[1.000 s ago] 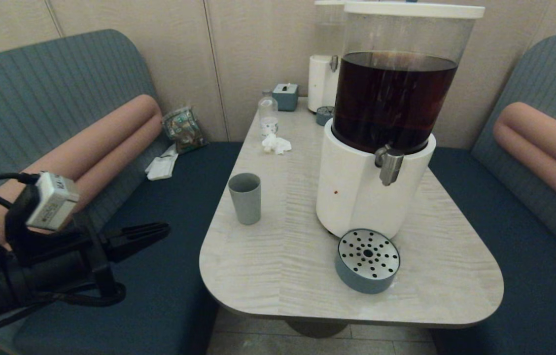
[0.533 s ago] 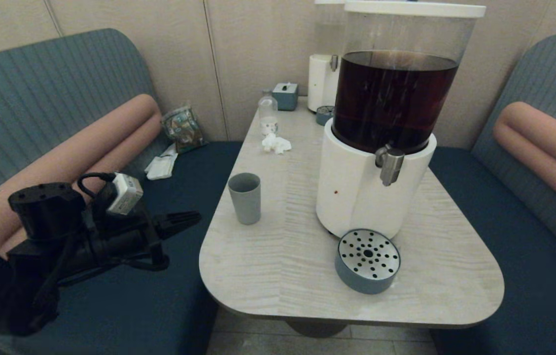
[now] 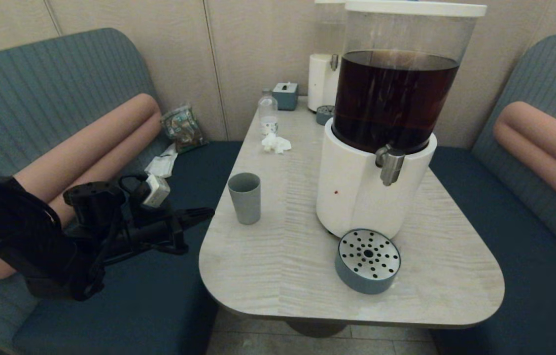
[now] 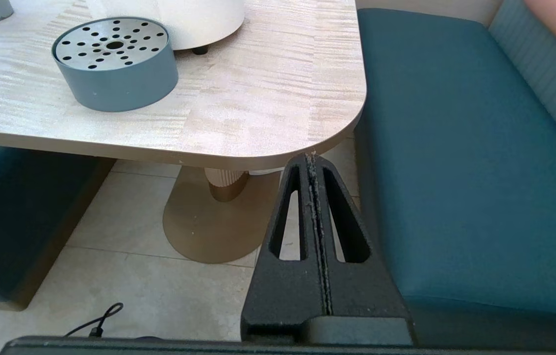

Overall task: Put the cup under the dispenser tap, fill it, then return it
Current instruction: Pick up the cup

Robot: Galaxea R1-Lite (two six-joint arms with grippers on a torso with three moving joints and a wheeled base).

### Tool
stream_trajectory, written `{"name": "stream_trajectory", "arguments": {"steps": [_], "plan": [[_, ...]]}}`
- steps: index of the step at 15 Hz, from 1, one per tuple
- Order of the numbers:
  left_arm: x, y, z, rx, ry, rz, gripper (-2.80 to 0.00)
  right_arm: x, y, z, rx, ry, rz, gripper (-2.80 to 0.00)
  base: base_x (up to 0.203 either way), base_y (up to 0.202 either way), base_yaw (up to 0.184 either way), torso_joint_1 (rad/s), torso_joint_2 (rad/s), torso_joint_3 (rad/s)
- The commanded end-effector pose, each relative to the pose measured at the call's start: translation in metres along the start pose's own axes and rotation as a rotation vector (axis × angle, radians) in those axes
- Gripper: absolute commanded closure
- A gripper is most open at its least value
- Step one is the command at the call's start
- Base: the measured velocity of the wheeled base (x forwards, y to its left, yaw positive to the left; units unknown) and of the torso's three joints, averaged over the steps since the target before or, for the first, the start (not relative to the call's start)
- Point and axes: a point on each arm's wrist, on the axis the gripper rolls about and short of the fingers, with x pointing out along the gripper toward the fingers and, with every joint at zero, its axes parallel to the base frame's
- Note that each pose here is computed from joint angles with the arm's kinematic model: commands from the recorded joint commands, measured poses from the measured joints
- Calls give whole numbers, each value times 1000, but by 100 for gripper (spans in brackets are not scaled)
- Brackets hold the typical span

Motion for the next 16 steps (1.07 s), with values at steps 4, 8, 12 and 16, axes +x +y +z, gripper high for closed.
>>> {"name": "stream_trajectory", "arguments": {"steps": [4, 8, 12, 16], "plan": [[2, 1, -5, -9, -3, -2, 0, 0, 0, 0, 0, 2, 0, 0, 0, 0, 0, 0, 0, 0], [1, 0, -4, -26, -8, 8, 0, 0, 0, 0, 0, 2, -1, 0, 0, 0, 0, 0, 0, 0], [2, 1, -2, -22, -13, 8, -280, 0, 0, 0, 0, 2, 0, 0, 0, 0, 0, 0, 0, 0], [12, -3, -7, -28, -12, -18, -280, 0, 0, 0, 0, 2, 0, 0, 0, 0, 0, 0, 0, 0]]}}
